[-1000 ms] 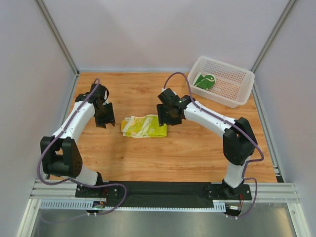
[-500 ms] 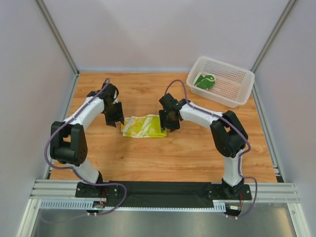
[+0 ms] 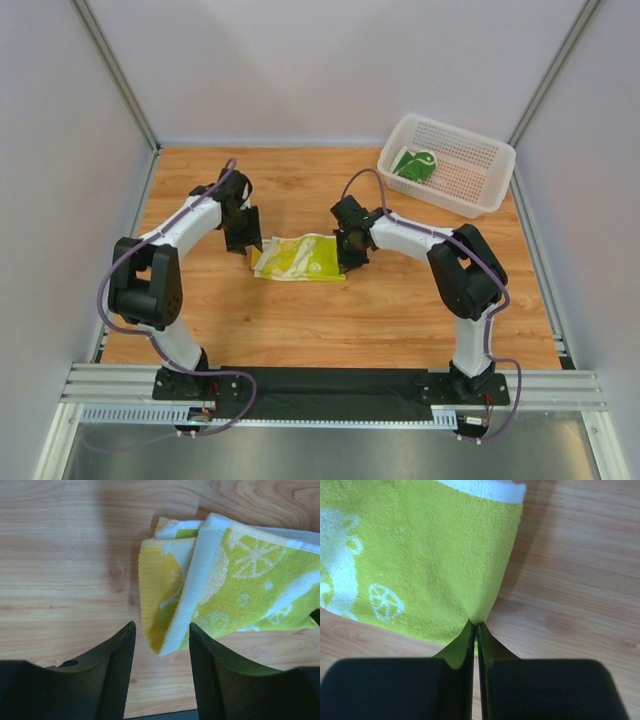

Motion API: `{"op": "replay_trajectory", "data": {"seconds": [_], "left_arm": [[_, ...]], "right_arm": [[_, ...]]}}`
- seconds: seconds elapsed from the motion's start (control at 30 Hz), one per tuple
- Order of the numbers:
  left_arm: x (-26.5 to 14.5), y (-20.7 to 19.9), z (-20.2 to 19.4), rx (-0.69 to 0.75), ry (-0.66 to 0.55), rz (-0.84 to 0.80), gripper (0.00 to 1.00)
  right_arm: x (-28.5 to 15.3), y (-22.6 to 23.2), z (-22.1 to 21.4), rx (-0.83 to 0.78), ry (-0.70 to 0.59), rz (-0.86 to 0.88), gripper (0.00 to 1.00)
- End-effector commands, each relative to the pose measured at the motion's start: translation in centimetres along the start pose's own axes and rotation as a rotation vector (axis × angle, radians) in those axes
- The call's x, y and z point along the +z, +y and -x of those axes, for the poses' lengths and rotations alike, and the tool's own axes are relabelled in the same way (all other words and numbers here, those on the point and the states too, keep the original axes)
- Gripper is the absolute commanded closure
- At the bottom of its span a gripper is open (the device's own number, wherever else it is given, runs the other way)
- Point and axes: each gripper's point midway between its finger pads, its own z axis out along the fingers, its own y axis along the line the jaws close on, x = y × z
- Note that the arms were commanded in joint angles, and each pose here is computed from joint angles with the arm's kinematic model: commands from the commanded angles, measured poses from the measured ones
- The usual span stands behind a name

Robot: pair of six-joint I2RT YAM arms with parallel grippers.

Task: Roll the towels
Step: Fold the towel

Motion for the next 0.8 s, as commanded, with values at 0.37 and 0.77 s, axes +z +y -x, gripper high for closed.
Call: {"op": "replay_trajectory", "data": {"seconds": [0.37, 0.77], "left_arm": [[3.6, -4.9, 1.2, 0.067, 0.003, -0.1, 0.47], [2.1, -4.0, 2.3, 0.037, -0.083, -0.028, 1.0]], "right_arm": [[-1.2, -0.6, -0.5, -0.001, -0.03, 0.014, 1.0], [-1.2, -1.8, -1.6, 0.003, -0.012, -0.017, 1.0]]}}
